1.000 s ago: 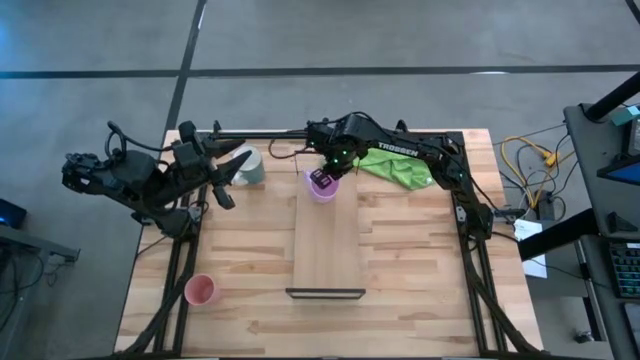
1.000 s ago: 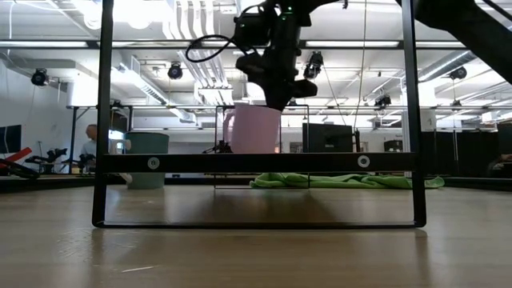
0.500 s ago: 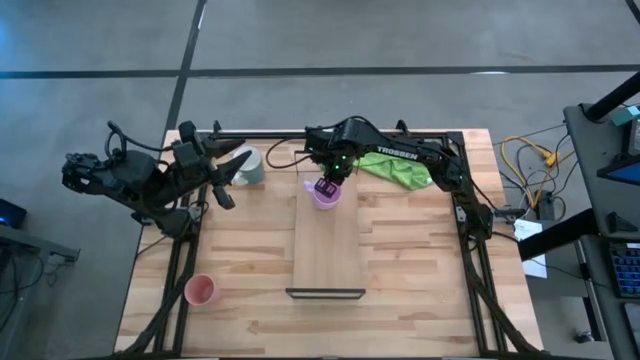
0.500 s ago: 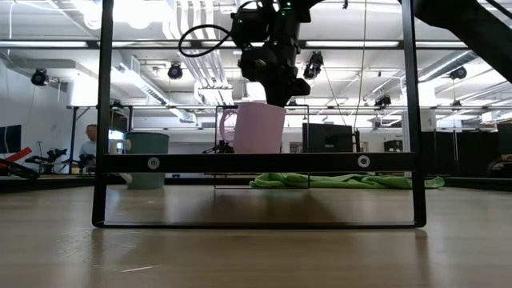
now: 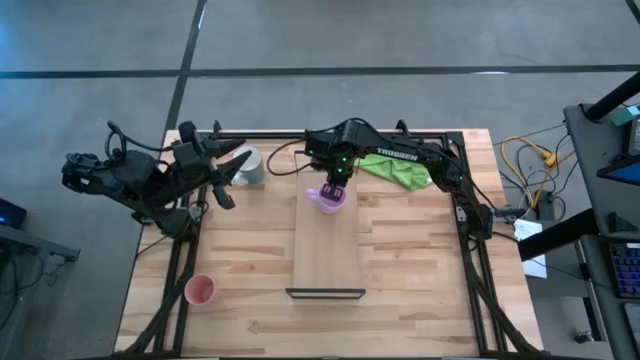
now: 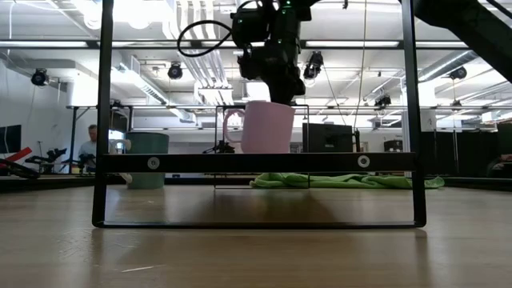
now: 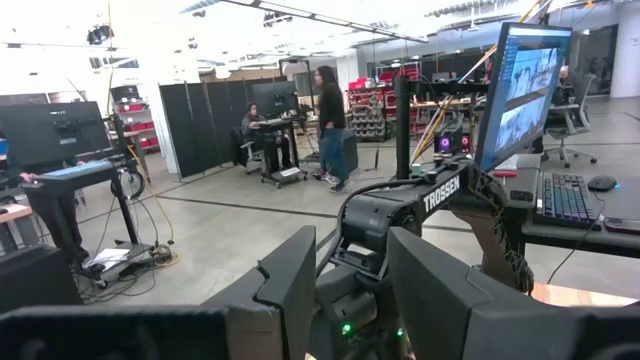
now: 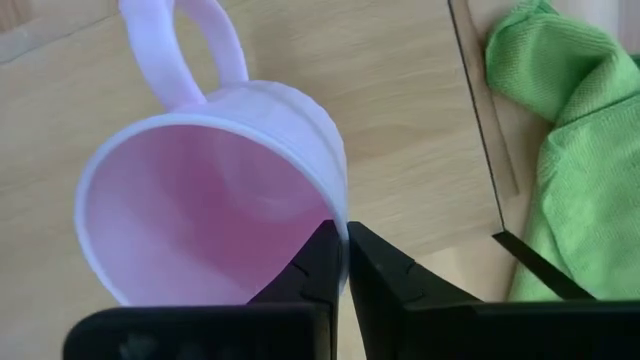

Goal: Stack small to large cups/mugs on shelf
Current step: Put the purple mug on the shelf

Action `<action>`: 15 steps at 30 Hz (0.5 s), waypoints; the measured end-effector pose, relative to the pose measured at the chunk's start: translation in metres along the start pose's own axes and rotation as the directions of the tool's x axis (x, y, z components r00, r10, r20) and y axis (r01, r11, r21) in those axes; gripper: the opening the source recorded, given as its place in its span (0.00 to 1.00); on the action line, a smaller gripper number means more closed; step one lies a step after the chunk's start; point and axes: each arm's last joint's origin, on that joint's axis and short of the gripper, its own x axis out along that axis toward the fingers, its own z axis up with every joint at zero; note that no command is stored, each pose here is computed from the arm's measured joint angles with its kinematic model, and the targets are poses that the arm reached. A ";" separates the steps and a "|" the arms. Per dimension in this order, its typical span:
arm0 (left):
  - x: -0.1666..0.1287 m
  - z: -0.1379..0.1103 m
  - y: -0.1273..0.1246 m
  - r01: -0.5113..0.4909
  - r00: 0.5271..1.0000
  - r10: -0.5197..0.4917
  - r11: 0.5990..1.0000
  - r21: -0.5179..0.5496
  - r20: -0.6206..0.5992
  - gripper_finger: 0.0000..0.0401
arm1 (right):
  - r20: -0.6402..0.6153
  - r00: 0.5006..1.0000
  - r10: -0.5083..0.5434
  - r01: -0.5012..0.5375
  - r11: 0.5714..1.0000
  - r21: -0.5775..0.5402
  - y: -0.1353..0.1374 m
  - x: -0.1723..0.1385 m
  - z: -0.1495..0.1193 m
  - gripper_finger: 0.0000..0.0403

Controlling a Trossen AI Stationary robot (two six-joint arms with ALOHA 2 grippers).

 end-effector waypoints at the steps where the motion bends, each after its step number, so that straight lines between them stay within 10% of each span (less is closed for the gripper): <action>1: 0.000 0.000 0.000 0.000 1.000 0.000 1.000 0.000 0.000 0.28 | 0.000 1.000 0.000 0.000 1.000 0.003 0.000 0.000 0.000 0.04; 15: 0.000 0.000 0.000 -0.001 1.000 0.001 1.000 0.000 0.000 0.28 | 0.002 1.000 -0.001 0.001 0.996 -0.084 0.000 0.000 0.000 0.05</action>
